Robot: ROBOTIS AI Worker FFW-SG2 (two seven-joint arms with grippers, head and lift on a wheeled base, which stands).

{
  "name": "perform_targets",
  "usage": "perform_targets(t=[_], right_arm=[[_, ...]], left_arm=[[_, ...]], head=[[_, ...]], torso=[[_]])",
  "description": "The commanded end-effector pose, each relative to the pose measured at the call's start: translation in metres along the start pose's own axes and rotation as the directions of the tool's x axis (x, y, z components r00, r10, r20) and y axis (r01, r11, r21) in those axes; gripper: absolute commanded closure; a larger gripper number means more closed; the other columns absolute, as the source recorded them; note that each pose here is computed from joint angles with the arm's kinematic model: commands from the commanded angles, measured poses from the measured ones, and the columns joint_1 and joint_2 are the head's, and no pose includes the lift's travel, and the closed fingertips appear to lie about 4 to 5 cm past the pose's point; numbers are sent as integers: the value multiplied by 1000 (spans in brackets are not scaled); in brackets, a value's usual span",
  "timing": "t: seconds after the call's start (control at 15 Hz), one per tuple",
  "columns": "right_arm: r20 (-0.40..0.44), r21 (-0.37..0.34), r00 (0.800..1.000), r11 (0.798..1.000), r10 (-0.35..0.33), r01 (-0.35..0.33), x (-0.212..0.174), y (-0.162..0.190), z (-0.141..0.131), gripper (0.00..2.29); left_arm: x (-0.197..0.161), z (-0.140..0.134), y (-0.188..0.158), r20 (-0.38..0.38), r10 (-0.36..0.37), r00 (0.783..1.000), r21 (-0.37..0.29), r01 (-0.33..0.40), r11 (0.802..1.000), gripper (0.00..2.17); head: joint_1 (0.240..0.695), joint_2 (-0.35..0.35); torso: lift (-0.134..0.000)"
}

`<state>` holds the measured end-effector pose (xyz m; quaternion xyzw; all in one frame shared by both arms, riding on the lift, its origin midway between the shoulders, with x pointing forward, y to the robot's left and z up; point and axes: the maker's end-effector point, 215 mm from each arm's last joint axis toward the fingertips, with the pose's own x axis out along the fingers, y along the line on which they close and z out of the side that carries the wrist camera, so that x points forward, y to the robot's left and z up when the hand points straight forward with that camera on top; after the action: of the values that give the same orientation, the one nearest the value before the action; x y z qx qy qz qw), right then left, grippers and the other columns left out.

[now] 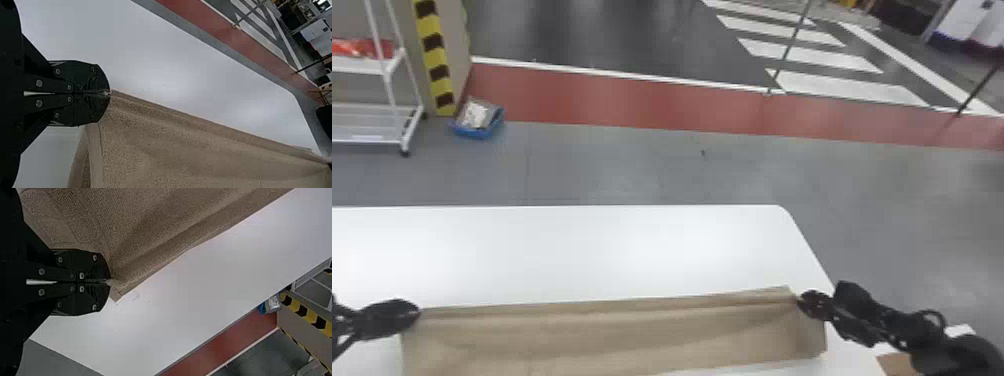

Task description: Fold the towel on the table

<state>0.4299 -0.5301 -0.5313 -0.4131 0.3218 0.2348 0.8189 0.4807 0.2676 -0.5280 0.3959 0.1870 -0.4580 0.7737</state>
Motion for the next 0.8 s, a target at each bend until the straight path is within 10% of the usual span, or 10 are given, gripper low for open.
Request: perform_targets(t=[0.0,0.73], right_arm=[[-3,2,1000,1000,5,-5,3,1,1,1953],[-7,18,1000,1000,10,-9,11,1,2,1953]], left_arm=[[8,3,-5,0,-11,1000,10,11,1000,1534],[27,15,-1,-1,12,1000,20,-12,1000,1534]], head=[[695,-312],[695,-333]], torso=[[0],[0]])
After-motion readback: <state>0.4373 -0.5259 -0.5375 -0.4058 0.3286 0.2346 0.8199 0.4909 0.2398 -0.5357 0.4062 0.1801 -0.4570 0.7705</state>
